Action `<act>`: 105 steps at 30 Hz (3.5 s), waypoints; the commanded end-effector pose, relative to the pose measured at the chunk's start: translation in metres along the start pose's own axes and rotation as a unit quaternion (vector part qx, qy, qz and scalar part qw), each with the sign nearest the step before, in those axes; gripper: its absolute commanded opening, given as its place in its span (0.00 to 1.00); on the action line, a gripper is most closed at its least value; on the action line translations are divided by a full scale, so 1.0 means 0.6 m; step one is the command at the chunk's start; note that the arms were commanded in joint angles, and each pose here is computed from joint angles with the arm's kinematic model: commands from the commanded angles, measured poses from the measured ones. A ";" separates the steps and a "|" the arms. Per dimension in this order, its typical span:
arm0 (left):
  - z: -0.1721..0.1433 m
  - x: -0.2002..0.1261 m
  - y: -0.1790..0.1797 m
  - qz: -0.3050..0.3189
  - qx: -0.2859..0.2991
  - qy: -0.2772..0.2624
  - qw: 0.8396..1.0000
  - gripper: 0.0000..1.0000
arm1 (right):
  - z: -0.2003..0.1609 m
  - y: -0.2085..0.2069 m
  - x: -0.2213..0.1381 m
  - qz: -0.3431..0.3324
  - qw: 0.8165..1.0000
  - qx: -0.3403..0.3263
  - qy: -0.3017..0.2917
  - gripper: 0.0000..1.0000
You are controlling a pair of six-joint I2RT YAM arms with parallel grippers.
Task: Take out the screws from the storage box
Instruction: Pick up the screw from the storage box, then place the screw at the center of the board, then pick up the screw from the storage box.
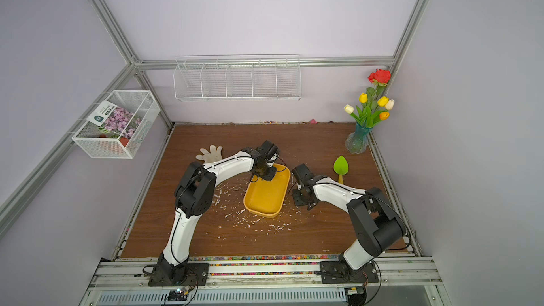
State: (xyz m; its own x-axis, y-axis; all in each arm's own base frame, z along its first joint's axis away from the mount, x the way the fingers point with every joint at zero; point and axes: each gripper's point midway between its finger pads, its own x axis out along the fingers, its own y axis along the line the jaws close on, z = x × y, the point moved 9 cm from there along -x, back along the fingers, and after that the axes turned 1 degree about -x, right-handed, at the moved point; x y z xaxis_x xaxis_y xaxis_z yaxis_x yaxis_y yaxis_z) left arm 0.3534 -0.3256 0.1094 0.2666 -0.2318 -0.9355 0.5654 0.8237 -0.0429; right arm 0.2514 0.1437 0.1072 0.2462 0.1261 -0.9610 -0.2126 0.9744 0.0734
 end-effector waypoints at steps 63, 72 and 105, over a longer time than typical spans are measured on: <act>-0.139 -0.142 0.150 -0.046 -0.228 0.002 0.973 0.38 | 0.204 0.154 0.035 0.049 0.980 -0.191 -0.035 0.36; -0.148 -0.135 0.150 -0.044 -0.227 0.010 0.973 0.42 | 0.217 0.164 0.060 0.021 0.981 -0.191 -0.031 0.37; -0.157 -0.119 0.150 -0.044 -0.225 0.023 0.973 0.42 | 0.178 0.146 0.145 -0.027 0.979 -0.197 0.041 0.20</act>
State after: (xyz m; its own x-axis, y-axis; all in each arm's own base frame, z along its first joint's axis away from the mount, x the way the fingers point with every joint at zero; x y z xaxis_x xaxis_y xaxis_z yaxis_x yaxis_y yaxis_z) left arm 0.3129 -0.1872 0.1433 0.1973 -0.2930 -0.9355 0.1756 0.9494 -0.2603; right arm 0.3703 0.2723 0.1027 0.2987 0.1716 -0.9388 -0.5561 0.8308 -0.0250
